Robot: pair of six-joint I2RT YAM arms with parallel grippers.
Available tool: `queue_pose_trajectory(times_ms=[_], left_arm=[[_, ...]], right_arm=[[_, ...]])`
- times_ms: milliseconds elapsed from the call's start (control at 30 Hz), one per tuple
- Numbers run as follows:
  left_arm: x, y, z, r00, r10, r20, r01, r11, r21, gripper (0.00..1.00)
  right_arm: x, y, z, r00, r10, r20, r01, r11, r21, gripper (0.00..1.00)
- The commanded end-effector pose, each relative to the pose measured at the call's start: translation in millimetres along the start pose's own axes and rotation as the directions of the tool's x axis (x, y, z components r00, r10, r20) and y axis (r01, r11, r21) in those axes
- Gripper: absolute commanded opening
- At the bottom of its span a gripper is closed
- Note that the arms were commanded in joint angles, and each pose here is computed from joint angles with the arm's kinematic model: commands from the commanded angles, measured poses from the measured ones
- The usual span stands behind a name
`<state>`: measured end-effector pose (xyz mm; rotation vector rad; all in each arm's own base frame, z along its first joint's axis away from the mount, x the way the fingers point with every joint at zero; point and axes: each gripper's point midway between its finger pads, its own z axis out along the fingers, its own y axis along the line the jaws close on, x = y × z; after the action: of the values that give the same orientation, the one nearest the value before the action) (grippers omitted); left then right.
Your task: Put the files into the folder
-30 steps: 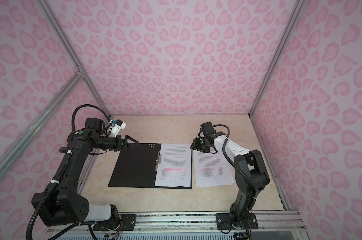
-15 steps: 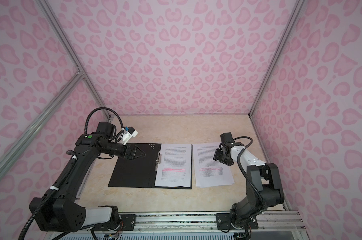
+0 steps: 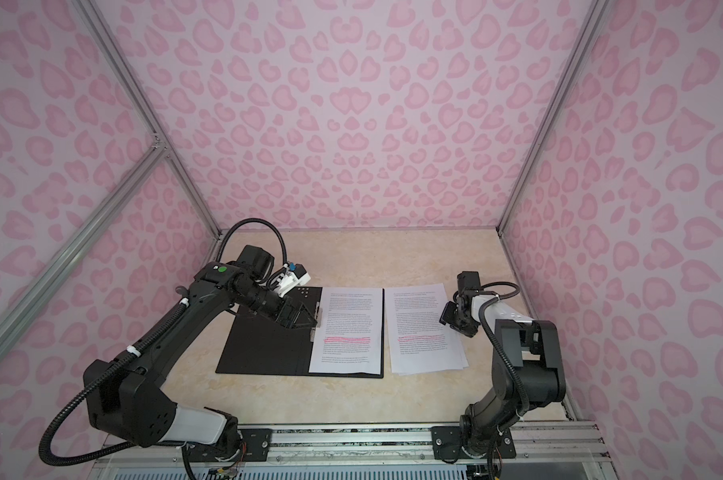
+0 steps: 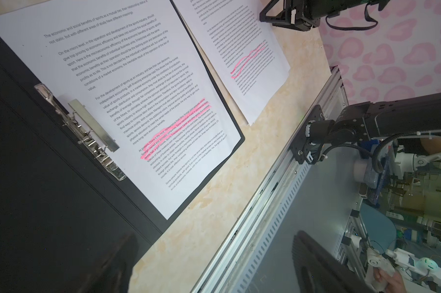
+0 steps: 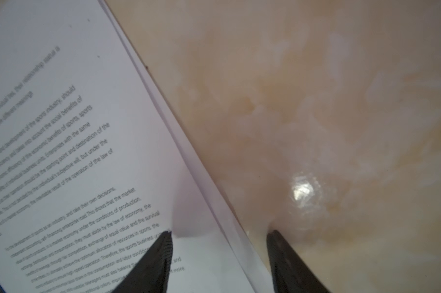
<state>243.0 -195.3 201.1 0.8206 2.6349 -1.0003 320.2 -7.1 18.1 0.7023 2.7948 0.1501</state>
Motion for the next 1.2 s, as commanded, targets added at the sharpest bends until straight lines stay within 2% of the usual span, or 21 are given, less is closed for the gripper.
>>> queue_pose_trajectory(times_ms=[0, 100, 367, 433, 533, 667, 767, 833, 967, 1167], left_arm=[[0.6, -0.2, 1.4, 1.0, 0.01, -0.006, -0.01, 1.0, -0.006, 0.98], [2.4, 0.1, 2.6, 1.0, 0.013, -0.01, -0.013, 1.0, -0.007, 0.98], [1.0, -1.1, 4.1, 1.0, 0.006, -0.009, -0.006, 1.0, 0.003, 0.98], [0.5, -1.2, 3.4, 1.0, 0.01, -0.007, -0.01, 1.0, -0.003, 0.98], [1.5, -1.3, 3.6, 1.0, 0.014, -0.01, -0.014, 1.0, -0.008, 0.98], [-1.4, -1.9, 9.8, 0.999, 0.026, -0.032, -0.027, 1.0, -0.014, 0.98], [-9.3, -6.8, 20.6, 0.997, 0.047, -0.061, -0.048, 0.999, -0.017, 0.98], [-17.1, -12.4, 32.0, 0.995, 0.057, -0.083, -0.058, 0.998, -0.014, 0.98], [-27.9, -29.4, 63.9, 0.986, 0.074, -0.151, -0.075, 0.997, -0.002, 0.98], [-27.8, -63.7, 126.3, 0.96, 0.117, -0.253, -0.106, 0.993, 0.058, 0.99]], right_arm=[[9.4, -7.8, 9.5, 0.999, -0.018, -0.043, 0.018, 1.0, 0.018, 0.61], [12.0, -13.5, 13.2, 0.998, -0.025, -0.055, 0.028, 0.999, 0.041, 0.59], [16.7, -21.4, 23.9, 0.995, -0.035, -0.092, 0.042, 0.996, 0.075, 0.38], [16.9, -24.1, 25.1, 0.996, -0.026, -0.09, 0.032, 0.997, 0.072, 0.3], [17.4, -26.0, 24.6, 0.996, -0.008, -0.09, 0.012, 0.999, 0.042, 0.09], [17.2, -27.1, 18.0, 0.996, 0.015, -0.085, -0.015, 1.0, 0.004, 0.13], [14.5, -25.6, 8.3, 0.997, 0.042, -0.064, -0.044, 0.998, -0.038, 0.3], [15.1, -21.3, 2.3, 0.997, 0.055, -0.06, -0.059, 0.995, -0.079, 0.36], [21.4, -11.6, -10.2, 0.996, 0.071, -0.052, -0.078, 0.985, -0.154, 0.39], [38.3, -6.0, -26.5, 0.995, 0.068, -0.069, -0.081, 0.976, -0.204, 0.41]])
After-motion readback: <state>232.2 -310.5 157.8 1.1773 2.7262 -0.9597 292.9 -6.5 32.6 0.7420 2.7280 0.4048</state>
